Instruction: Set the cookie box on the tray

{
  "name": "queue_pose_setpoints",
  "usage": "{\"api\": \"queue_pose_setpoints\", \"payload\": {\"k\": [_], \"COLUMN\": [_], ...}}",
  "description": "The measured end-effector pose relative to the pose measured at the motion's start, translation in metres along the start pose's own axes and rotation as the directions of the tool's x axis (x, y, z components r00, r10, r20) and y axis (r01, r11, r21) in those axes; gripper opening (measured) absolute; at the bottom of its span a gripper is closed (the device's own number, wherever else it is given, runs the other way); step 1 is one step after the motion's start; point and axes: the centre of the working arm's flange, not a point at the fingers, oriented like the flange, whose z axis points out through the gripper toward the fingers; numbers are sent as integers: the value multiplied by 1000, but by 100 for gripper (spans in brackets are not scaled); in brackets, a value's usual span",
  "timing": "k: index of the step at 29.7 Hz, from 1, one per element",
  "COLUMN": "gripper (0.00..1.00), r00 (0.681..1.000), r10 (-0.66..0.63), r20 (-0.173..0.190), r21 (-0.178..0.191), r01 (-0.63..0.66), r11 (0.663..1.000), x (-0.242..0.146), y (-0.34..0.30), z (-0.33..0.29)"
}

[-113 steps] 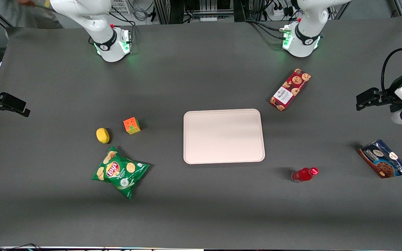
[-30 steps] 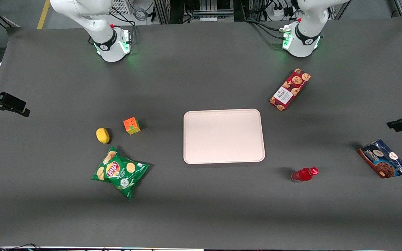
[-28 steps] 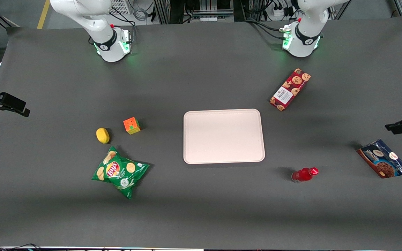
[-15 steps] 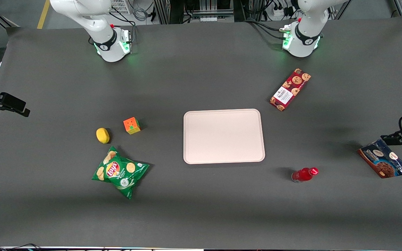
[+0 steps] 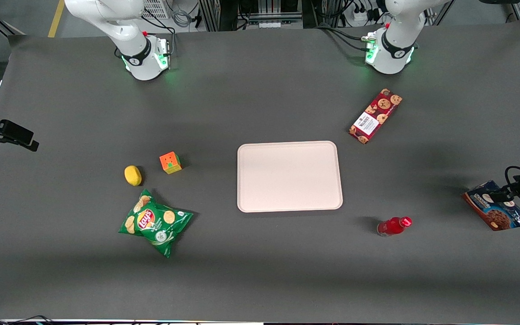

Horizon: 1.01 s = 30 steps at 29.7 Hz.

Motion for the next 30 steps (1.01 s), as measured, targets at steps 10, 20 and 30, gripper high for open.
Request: {"api": "queue_pose_setpoints", "payload": {"k": [10, 20, 30], "gripper": [100, 100, 98], "r00": [996, 994, 992], "r10": [46, 63, 79], "r20": [-70, -91, -101], "r21": [-12, -19, -19], "r01": [-47, -65, -81], "r11": [999, 998, 997], "x": [4, 10, 12], "y": [-8, -4, -4], "z": [25, 52, 51]}}
